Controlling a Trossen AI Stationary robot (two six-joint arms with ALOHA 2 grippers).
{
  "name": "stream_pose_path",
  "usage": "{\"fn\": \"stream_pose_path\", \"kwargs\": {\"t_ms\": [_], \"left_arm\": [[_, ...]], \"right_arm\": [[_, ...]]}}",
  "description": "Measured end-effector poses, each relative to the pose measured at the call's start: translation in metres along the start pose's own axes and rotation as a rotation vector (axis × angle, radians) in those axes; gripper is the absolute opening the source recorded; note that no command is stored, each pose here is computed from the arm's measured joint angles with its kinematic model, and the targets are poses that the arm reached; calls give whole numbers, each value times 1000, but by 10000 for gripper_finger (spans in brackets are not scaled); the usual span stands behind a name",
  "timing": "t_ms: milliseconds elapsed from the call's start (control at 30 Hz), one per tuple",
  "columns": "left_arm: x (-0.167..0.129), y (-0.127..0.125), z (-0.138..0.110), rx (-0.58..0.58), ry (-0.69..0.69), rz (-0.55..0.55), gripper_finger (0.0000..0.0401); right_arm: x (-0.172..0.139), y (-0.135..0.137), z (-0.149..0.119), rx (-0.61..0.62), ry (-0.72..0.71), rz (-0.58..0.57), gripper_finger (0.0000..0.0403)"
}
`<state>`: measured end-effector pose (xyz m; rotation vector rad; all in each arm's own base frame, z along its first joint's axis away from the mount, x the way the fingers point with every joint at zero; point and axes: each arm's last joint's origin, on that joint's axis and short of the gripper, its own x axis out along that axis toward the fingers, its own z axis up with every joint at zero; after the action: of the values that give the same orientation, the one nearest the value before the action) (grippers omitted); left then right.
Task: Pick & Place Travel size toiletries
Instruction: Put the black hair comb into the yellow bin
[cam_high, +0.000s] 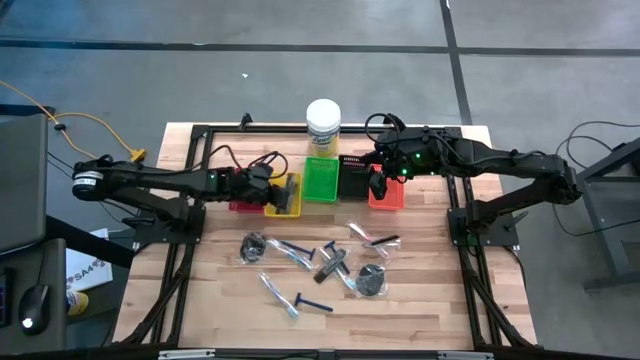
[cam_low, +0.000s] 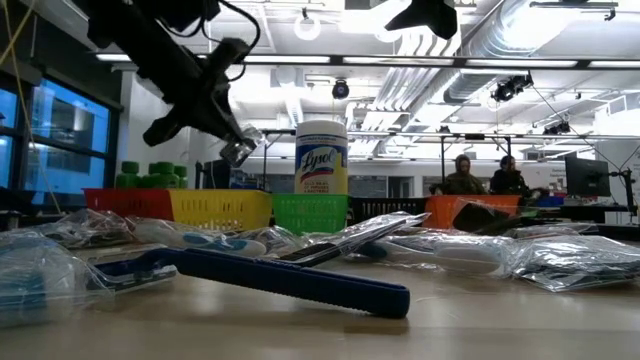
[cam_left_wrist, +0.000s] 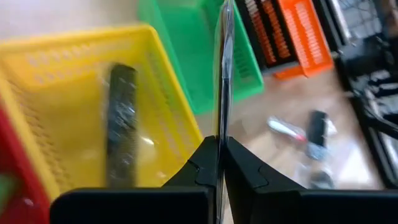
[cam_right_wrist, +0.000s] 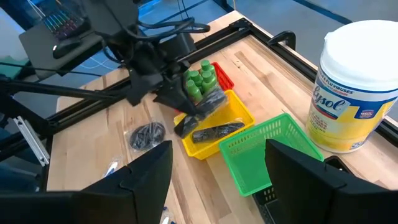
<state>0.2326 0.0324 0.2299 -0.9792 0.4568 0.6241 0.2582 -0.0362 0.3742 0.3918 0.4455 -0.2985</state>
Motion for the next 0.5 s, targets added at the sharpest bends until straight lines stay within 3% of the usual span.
{"fn": "stream_pose_path", "kwargs": {"t_ms": [500], "left_arm": [[23, 13, -2, 32, 33, 124, 13]], "right_arm": [[0, -1, 0, -9, -12, -28, 244]]}}
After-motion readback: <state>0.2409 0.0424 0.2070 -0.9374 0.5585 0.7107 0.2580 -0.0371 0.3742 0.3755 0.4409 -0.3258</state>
